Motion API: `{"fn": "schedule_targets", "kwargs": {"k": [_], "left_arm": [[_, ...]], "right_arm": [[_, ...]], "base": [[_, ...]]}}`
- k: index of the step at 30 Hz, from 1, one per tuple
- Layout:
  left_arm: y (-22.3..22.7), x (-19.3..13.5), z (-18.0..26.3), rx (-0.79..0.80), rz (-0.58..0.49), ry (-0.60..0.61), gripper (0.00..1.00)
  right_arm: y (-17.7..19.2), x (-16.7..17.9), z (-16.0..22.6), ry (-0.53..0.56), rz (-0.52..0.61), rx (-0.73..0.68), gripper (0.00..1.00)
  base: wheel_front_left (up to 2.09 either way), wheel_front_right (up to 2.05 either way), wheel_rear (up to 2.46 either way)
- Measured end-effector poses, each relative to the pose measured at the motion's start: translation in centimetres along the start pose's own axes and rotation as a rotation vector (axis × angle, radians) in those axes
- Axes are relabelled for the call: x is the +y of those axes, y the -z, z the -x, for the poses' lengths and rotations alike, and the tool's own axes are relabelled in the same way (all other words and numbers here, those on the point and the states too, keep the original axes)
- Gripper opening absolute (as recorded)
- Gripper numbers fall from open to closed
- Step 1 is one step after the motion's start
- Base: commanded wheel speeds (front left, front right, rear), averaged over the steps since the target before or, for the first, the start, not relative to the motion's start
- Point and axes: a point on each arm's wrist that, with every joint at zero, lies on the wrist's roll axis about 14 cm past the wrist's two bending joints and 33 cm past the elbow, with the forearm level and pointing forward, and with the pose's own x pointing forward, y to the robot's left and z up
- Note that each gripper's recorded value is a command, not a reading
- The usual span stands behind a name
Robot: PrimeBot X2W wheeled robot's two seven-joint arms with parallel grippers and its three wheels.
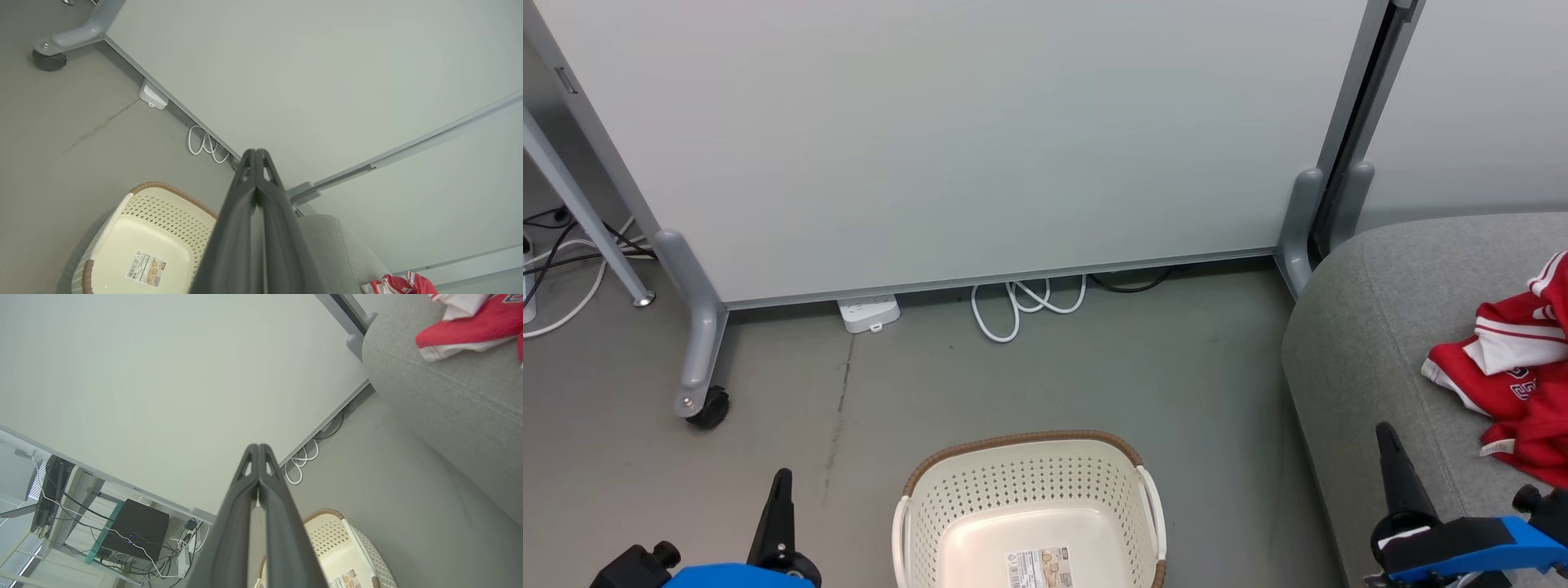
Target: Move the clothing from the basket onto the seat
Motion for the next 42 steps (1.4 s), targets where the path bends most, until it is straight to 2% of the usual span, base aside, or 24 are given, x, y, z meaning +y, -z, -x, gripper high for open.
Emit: {"fn": "schedule_targets", "kwargs": {"k": [18,42], "left_arm": [[-0.9,-0.6,-0.5,-0.010,0.188,0.016,0.00],[-2.1,-1.6,-1.1,-0.016,0.393,0.057,0.00]], "right_arm": [[-0.4,-0.1,-0.4,-0.005,-0.224,-0.017,0.00],[-1.2,-0.1,-0.9,-0.020,-0.468,-0.045,0.00]], "base": [[0.00,0.00,0.00],[0.00,0.00,0.00]]}}
